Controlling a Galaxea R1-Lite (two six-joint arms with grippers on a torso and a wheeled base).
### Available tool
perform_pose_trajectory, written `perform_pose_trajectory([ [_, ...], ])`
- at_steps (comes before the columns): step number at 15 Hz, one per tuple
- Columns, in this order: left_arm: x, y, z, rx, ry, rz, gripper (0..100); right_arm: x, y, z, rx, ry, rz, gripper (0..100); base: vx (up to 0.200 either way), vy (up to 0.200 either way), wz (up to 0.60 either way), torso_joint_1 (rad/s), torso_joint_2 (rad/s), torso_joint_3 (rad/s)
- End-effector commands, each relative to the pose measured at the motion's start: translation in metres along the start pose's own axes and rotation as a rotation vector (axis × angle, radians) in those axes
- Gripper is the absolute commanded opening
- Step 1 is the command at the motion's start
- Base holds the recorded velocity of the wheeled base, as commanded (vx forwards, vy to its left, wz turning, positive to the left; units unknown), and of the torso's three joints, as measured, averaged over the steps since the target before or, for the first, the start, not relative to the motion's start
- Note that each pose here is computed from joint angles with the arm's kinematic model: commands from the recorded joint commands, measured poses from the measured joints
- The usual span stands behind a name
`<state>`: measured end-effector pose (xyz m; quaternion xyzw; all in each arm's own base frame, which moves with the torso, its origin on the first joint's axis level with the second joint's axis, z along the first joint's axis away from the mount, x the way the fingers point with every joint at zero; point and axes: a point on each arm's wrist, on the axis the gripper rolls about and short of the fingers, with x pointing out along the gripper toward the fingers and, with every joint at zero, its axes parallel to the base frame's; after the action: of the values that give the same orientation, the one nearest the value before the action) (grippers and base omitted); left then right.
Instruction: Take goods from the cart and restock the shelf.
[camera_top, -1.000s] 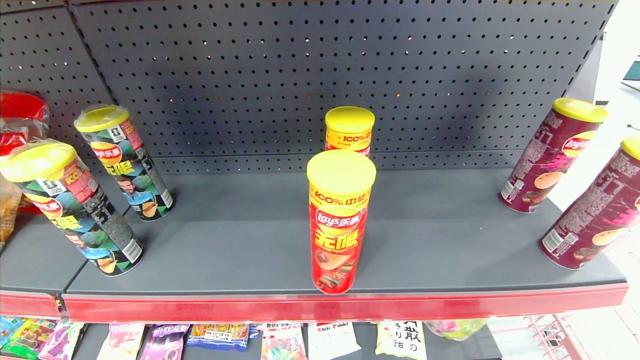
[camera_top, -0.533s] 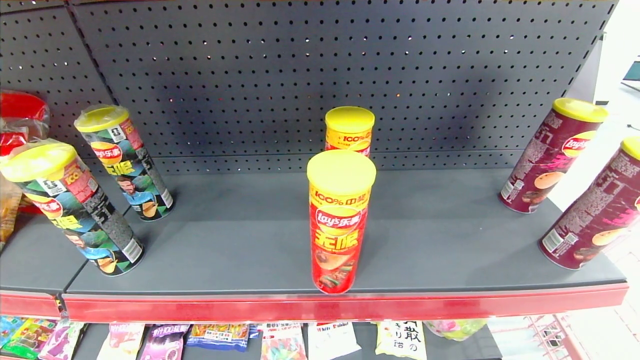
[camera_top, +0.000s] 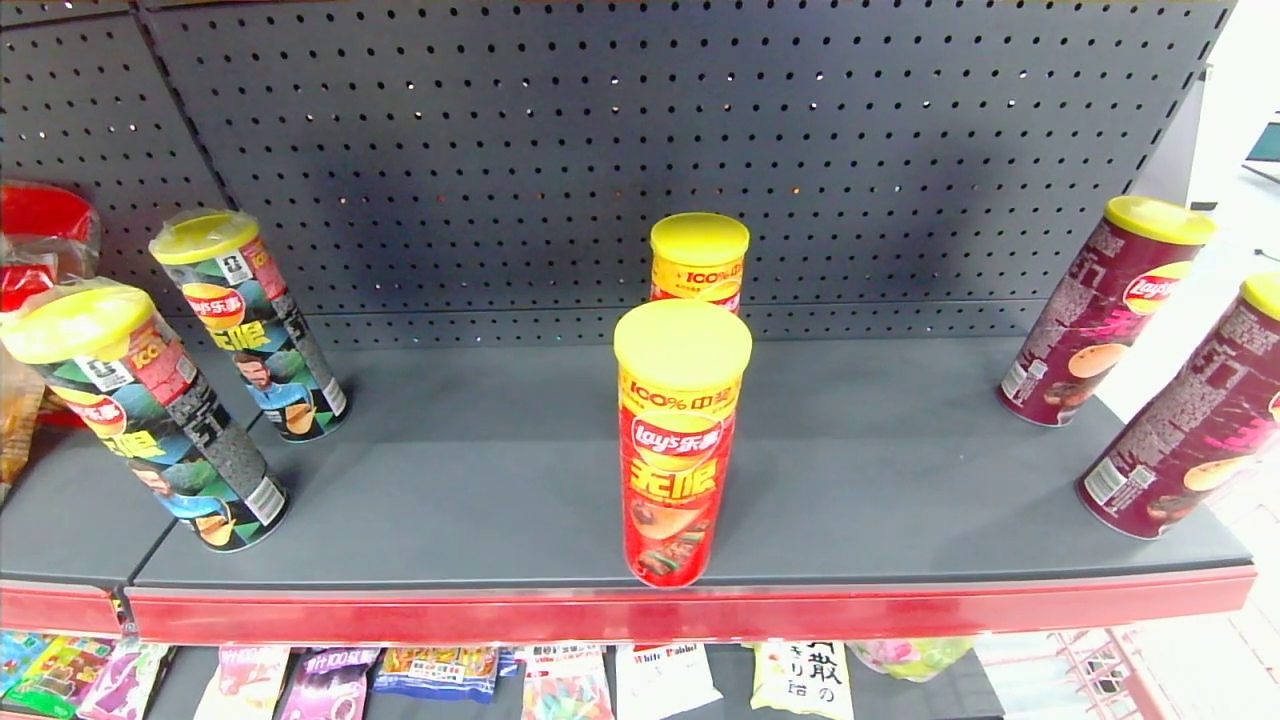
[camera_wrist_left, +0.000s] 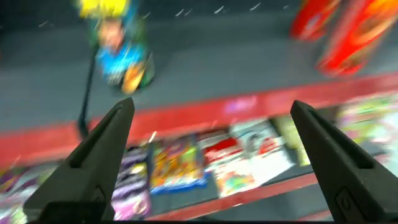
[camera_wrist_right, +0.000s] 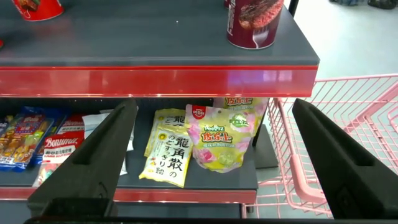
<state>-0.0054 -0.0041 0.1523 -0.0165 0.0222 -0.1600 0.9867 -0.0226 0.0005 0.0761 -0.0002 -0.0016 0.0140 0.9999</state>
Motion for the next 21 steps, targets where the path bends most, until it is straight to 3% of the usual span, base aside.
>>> perform_pose_trajectory([
  [1, 0.09, 0.006, 0.047, -0.077, 0.309, -0.232, 100, 0.0, 0.0, 0.0, -0.001, -0.001, 0.001, 100, 0.0, 0.0, 0.0, 0.0, 0.0, 0.0],
  [3, 0.124, 0.005, 0.034, -0.043, 0.435, -0.286, 100, 0.0, 0.0, 0.0, 0.0, -0.001, 0.001, 100, 0.0, 0.0, 0.0, 0.0, 0.0, 0.0],
  [4, 0.137, 0.003, 0.029, -0.045, 0.478, -0.302, 100, 0.0, 0.0, 0.0, 0.0, -0.001, 0.0, 100, 0.0, 0.0, 0.0, 0.0, 0.0, 0.0],
  [7, 0.168, -0.004, 0.021, -0.027, 0.555, -0.316, 100, 0.0, 0.0, 0.0, 0.0, -0.001, 0.0, 100, 0.0, 0.0, 0.0, 0.0, 0.0, 0.0],
  [10, 0.177, -0.005, 0.019, -0.027, 0.576, -0.321, 100, 0.0, 0.0, 0.0, 0.0, -0.001, 0.001, 100, 0.0, 0.0, 0.0, 0.0, 0.0, 0.0],
  [11, 0.191, -0.012, 0.015, -0.021, 0.614, -0.348, 100, 0.0, 0.0, 0.0, 0.002, -0.001, -0.002, 100, 0.0, 0.0, 0.0, 0.0, 0.0, 0.0],
  [15, 0.214, -0.033, 0.016, 0.011, 0.635, -0.426, 100, 0.0, 0.0, 0.0, 0.002, -0.001, 0.0, 100, 0.0, 0.0, 0.0, 0.0, 0.0, 0.0],
  [21, 0.251, -0.049, 0.006, 0.043, 0.689, -0.421, 100, 0.0, 0.0, 0.0, 0.002, -0.001, 0.0, 100, 0.0, 0.0, 0.0, 0.0, 0.0, 0.0],
])
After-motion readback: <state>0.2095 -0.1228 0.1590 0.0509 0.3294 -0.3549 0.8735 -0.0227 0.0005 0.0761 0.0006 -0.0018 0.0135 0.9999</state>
